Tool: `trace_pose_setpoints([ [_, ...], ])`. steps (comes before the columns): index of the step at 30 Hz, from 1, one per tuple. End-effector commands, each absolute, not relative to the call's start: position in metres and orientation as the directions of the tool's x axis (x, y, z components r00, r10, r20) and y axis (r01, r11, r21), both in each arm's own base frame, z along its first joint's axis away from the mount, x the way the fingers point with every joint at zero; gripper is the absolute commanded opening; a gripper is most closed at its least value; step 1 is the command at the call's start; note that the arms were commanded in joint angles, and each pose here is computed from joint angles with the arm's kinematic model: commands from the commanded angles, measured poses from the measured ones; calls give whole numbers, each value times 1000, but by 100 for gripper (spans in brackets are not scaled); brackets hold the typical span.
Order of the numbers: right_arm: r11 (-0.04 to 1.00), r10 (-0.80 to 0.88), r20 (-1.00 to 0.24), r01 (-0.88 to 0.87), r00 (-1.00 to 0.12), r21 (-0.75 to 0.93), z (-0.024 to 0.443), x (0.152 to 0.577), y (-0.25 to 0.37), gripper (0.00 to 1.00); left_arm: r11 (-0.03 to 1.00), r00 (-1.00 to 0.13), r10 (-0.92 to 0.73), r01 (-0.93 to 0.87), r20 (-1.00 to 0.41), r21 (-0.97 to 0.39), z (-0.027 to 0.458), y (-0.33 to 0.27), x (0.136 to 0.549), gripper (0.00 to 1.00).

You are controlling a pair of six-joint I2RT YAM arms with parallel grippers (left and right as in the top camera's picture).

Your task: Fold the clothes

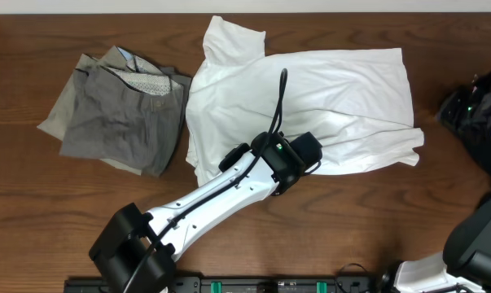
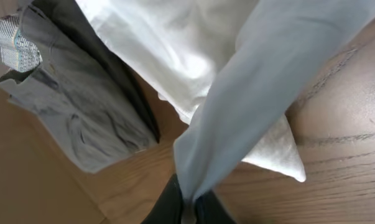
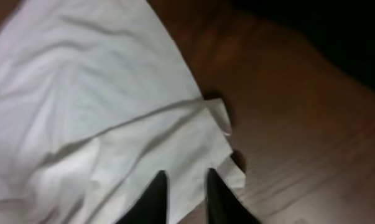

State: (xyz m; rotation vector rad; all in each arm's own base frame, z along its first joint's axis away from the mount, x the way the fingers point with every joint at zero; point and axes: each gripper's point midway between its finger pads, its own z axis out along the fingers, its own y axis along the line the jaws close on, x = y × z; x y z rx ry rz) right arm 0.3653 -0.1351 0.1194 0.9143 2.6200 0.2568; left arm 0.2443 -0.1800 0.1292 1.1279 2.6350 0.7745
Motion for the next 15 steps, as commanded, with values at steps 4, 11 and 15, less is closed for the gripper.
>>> trace_pose_setpoints([
  [4, 748, 655, -71, 633, -752, 202, 41, 331, -131, 33, 599, -713, 701, 587, -3, 544, 140, -179, 250, 6],
  [11, 758, 627, -42, 595, -778, 268, 7, 336, -122, 41, 599, -713, 701, 587, -3, 544, 140, -179, 250, 6],
  [15, 749, 613, -114, 529, -782, 399, 15, 364, -113, 33, 599, -713, 701, 587, -3, 544, 140, -179, 250, 6],
])
